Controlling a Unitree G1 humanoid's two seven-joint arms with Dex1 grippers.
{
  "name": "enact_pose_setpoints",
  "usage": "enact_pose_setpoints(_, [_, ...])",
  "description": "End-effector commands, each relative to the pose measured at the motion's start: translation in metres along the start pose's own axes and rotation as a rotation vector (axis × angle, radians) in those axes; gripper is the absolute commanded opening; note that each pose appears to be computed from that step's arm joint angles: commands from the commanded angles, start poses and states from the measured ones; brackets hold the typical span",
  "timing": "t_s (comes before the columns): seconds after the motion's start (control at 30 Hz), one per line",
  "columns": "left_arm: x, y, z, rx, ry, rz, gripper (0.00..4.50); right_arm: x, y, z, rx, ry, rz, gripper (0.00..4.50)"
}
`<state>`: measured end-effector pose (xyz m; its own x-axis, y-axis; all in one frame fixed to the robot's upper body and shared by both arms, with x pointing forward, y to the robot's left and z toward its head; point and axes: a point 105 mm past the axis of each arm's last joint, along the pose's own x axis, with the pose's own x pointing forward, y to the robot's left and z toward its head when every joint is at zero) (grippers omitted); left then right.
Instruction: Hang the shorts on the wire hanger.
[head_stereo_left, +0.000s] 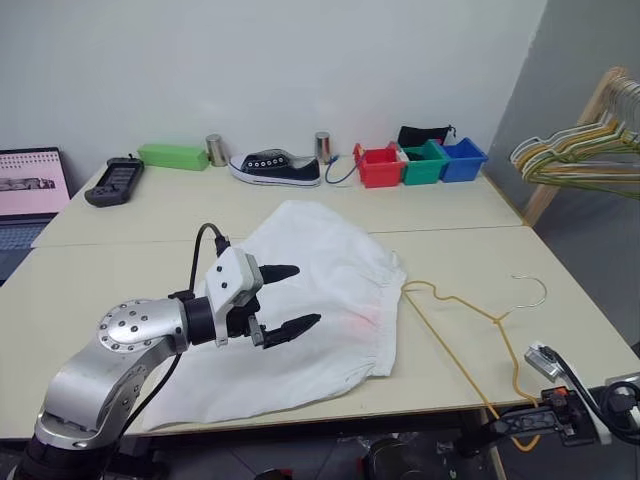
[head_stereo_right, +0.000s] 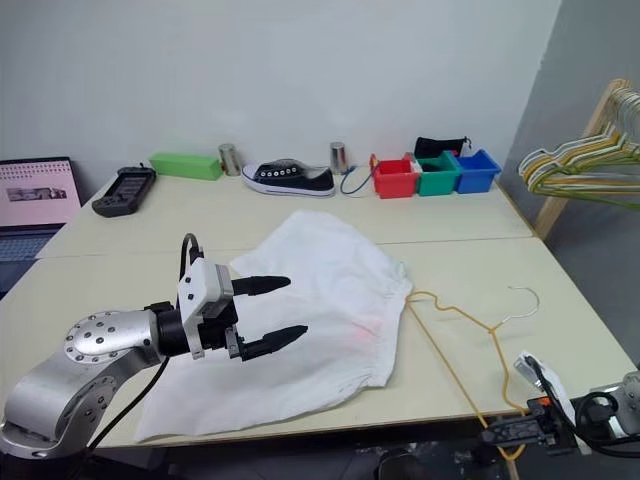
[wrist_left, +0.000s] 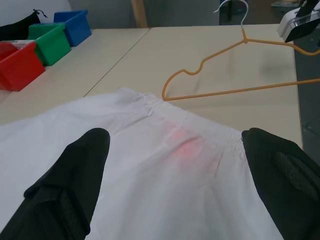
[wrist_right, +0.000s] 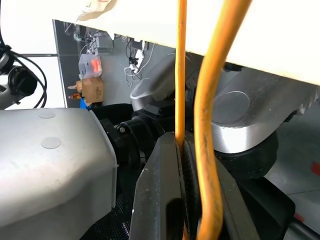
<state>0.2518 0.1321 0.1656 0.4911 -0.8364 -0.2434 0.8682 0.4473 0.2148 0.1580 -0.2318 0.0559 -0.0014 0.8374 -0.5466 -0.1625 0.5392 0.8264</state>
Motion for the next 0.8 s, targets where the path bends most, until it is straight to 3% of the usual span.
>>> enact_pose_setpoints(0.03, [-0.004,0.005,0.012,0.058,-0.021,0.014,4.48,-0.002,0.006,0.004,-0.017,-0.032,0.014,0.0])
enact_pose_setpoints(0.27, [-0.004,0.001,0.012,0.054,-0.017,0.003,4.48,0.01,0.015,-0.014,-0.015,0.013,0.062,0.0])
enact_pose_setpoints(0.57, [-0.003,0.002,0.014,0.057,-0.017,0.012,4.48,0.028,0.036,0.0,-0.052,0.011,0.158,0.0])
enact_pose_setpoints(0.8, [0.001,0.002,0.017,0.066,-0.032,0.025,4.48,0.046,0.029,0.003,0.001,0.037,0.154,0.0])
